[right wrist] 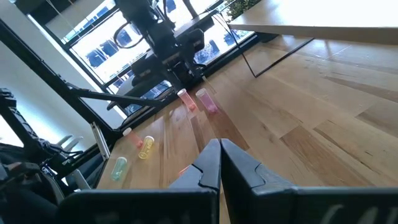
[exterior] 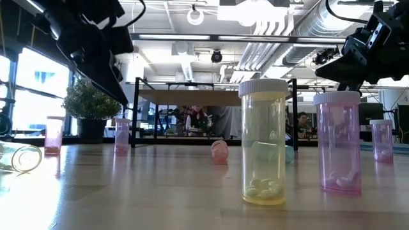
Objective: Pick and place medicine bottles onto shelf by color
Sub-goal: Put the top left purple pill bottle on the shelf
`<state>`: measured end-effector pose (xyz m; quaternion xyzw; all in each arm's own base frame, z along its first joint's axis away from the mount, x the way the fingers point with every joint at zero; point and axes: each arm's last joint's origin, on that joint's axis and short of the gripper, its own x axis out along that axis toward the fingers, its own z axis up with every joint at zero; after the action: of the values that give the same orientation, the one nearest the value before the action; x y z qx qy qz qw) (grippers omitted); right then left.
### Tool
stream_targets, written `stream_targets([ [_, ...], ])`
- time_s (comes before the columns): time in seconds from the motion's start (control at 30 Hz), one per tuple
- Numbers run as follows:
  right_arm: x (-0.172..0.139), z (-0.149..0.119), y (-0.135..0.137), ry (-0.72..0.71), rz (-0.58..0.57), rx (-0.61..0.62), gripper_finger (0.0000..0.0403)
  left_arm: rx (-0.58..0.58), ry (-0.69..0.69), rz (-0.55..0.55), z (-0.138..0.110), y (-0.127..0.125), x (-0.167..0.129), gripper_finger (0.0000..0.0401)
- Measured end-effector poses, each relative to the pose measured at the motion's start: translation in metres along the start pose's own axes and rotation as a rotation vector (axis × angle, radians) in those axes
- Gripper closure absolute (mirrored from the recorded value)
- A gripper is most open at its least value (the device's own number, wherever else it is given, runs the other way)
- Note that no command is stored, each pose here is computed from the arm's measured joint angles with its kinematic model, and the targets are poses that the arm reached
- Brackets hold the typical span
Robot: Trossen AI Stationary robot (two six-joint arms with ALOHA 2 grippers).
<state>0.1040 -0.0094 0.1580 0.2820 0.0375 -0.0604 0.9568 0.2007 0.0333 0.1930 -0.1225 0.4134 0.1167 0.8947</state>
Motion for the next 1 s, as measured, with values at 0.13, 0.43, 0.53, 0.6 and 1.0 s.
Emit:
stream_targets([
  [0.13,0.0,0.0,0.0,0.0,0.0,0.0,0.0403,-0.038,0.025,0.058,-0.002,-0.002,0.01,0.0194],
  [0.43,0.0,0.0,0.0,0.0,0.0,0.0,0.0403,-0.05,0.076,0.112,-0.007,-0.005,0.023,0.0194],
  [0.53,0.0,0.0,0.0,0.0,0.0,0.0,0.0403,-0.046,0.084,0.127,-0.008,-0.005,0.027,0.0194],
  [0.6,0.0,0.0,0.0,0.0,0.0,0.0,0.0403,-0.05,0.096,0.138,-0.009,-0.005,0.03,0.0194],
  [1.0,0.0,0.0,0.0,0.0,0.0,0.0,0.0403,-0.07,0.108,0.17,-0.01,-0.004,0.041,0.0214],
])
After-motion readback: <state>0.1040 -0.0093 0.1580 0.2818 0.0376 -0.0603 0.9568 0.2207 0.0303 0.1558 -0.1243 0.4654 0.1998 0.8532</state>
